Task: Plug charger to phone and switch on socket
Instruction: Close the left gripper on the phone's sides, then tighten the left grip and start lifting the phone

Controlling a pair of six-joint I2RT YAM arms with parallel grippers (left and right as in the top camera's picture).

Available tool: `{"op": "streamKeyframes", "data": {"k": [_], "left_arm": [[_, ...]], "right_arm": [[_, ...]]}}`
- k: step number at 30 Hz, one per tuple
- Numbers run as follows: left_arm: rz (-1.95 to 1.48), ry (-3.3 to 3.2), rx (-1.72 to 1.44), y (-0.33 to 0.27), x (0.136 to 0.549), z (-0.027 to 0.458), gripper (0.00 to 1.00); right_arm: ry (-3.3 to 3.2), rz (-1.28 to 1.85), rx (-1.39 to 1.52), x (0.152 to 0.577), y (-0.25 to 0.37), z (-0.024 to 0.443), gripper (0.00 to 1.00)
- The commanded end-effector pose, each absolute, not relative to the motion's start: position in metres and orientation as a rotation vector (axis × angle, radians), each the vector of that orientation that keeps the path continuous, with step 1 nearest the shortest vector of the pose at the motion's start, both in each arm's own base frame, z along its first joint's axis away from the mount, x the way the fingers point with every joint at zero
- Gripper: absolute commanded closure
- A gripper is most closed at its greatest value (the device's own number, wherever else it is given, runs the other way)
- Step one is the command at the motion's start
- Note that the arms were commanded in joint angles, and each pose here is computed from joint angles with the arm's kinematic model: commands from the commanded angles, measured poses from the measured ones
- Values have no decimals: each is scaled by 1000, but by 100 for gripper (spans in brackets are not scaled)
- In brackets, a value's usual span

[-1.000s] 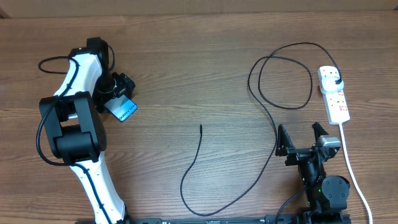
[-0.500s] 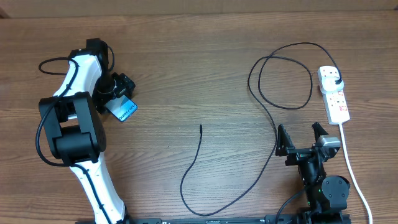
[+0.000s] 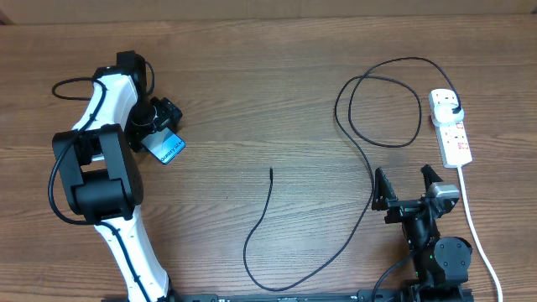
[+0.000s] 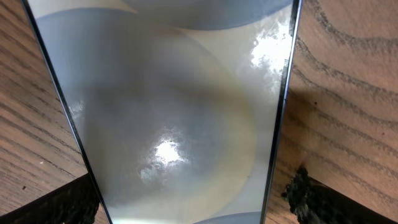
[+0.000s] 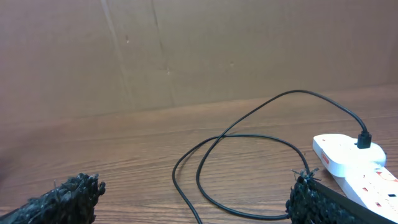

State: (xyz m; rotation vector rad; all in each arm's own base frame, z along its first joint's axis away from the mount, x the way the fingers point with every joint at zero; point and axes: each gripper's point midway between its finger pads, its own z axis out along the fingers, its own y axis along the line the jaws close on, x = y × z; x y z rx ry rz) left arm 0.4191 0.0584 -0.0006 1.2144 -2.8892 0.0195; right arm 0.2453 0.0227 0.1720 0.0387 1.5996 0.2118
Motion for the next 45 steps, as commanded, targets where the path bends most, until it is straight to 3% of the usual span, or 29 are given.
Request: {"op": "streamKeyframes", "data": {"k": [1, 45], "left_arm": [[13, -2841, 1231, 65, 409, -19, 0], [39, -2791, 1248, 61, 402, -18, 0]], "right_arm": [[1596, 200, 43, 246, 21, 170, 0], [1596, 200, 43, 246, 21, 170, 0]]}}
